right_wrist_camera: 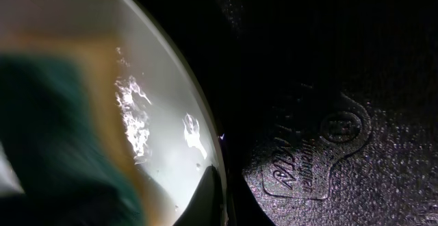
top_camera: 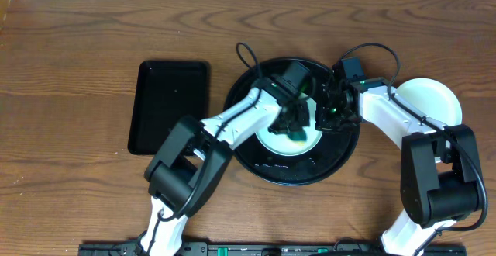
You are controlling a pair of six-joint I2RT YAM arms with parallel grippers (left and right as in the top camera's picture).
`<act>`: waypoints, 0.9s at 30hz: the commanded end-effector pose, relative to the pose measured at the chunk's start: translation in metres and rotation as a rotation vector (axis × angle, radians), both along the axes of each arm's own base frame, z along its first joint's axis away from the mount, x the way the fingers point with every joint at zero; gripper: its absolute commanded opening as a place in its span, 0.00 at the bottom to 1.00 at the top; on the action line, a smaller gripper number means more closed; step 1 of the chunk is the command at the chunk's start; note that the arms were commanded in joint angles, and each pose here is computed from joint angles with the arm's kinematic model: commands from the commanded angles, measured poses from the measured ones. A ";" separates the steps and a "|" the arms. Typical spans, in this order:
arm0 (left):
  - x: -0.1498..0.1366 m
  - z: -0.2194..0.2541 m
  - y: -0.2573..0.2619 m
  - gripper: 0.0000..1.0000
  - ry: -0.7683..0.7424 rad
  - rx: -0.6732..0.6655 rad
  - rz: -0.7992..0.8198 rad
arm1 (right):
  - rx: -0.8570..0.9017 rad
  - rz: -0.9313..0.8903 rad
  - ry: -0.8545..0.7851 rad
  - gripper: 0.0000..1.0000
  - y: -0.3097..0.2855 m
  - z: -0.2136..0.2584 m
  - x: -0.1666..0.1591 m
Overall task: Clean dirty plates on tray and stack at the side
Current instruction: 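Scrub the remaining pale green plate with the sponge in the left gripper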
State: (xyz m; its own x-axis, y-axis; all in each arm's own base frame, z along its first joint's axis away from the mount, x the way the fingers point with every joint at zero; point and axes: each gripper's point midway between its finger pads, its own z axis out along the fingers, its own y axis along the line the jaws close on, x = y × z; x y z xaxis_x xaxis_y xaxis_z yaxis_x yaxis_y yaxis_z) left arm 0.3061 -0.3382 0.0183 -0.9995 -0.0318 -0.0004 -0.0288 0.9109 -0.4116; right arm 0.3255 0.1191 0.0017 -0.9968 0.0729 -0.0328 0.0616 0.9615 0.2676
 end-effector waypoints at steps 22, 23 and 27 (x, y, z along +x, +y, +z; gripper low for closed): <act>0.031 -0.029 0.137 0.07 -0.068 0.530 0.062 | -0.105 -0.011 0.034 0.01 -0.019 -0.018 -0.007; 0.034 -0.027 0.139 0.07 -0.078 0.541 0.047 | -0.105 -0.011 0.034 0.01 -0.019 -0.018 -0.007; 0.044 -0.004 0.143 0.07 -0.133 0.577 0.014 | -0.105 -0.011 0.034 0.01 -0.019 -0.018 -0.007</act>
State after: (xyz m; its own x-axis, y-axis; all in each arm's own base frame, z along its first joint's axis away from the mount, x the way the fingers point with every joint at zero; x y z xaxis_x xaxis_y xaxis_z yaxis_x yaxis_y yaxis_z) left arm 0.3260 -0.2432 0.0141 -0.9986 -0.0367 -0.0388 -0.0334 0.9960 -0.0832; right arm 0.3258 0.1187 0.0017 -0.9968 0.0728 -0.0340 0.0612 0.9622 0.2653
